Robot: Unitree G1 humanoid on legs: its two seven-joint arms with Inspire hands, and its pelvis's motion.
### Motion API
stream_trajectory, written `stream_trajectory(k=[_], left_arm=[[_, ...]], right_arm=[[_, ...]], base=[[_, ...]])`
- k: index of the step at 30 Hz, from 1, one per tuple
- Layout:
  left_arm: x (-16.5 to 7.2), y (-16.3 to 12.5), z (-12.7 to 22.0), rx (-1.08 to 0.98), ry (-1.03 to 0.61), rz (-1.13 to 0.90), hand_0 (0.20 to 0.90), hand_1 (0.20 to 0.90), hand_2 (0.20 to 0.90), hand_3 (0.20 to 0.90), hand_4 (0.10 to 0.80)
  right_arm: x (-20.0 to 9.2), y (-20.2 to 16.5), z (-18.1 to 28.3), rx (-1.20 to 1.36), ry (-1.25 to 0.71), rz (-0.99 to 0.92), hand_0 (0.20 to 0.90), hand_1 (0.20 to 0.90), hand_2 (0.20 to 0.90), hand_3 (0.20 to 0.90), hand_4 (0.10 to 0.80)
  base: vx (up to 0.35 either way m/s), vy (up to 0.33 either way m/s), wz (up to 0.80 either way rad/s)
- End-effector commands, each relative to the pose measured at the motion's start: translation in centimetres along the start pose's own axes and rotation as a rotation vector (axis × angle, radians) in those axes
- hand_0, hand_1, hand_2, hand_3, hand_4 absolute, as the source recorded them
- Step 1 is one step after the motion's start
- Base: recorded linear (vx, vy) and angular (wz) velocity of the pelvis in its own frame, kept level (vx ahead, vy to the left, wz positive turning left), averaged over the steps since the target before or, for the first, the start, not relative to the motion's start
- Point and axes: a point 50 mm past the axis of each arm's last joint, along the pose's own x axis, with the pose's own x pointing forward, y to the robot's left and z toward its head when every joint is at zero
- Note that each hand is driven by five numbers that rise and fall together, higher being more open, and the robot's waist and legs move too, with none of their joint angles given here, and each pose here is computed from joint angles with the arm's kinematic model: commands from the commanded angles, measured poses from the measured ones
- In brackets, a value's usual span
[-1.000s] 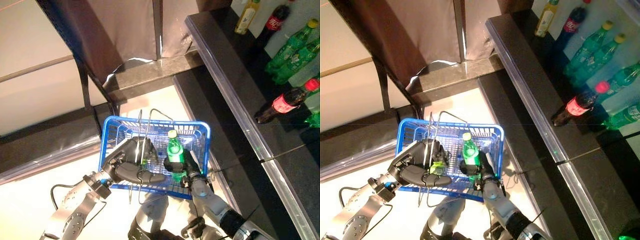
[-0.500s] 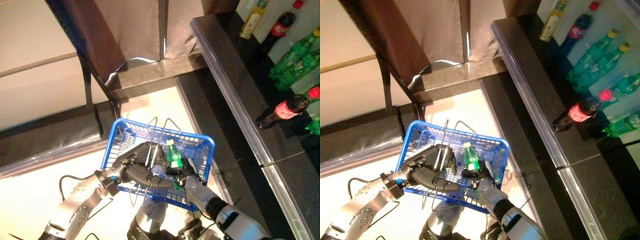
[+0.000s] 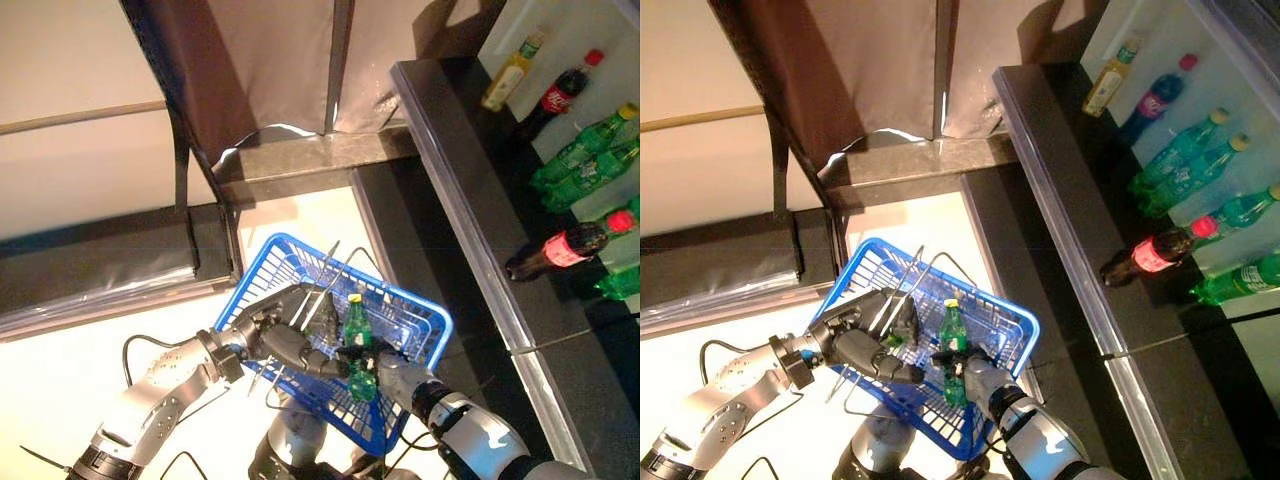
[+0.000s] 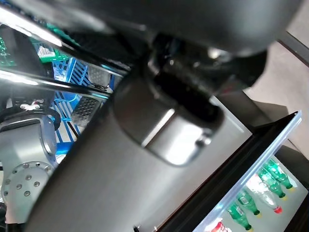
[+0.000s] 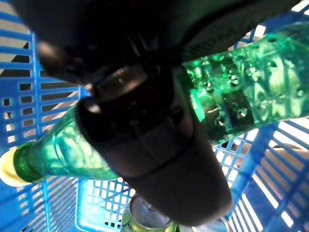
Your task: Pick up the drink and place into the basket.
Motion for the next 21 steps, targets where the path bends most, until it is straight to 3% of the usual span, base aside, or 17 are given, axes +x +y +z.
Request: stream_trajectory(k=[1, 2, 13, 21], left_arm=[[-0.4, -5.4, 11.1, 0.178, -0.642, -0.340, 0.300, 0.300, 0.300, 0.200, 0.100], [-0.5, -5.4, 11.0, 0.172, -0.642, -0.337, 0.300, 0.300, 0.300, 0.200, 0.100], [-1.1, -4.6, 10.9, 0.155, -0.648, -0.302, 0.300, 0.300, 0.300, 0.200, 0.100], [-2.3, -3.5, 10.6, 0.166, -0.667, -0.250, 0.300, 0.300, 0.300, 0.200, 0.100]], right_arm=[[-0.4, 2.5, -4.2, 0.089, 0.149, 0.116, 0.599, 0.599, 0.599, 0.549, 0.449], [-0.4, 2.5, -4.5, 0.089, 0.149, 0.118, 0.900, 0.900, 0.900, 0.900, 0.800], [-0.7, 3.0, -3.6, 0.146, 0.040, 0.108, 0.900, 0.900, 0.900, 0.900, 0.800], [-3.5, 5.3, 0.3, 0.255, -0.188, 0.155, 0.900, 0.900, 0.900, 0.900, 0.800]], base=[[0.052, -0.009, 0.01], [0.051, -0.006, 0.01], [0.016, -0.011, -0.01], [-0.005, -0.022, -0.01]])
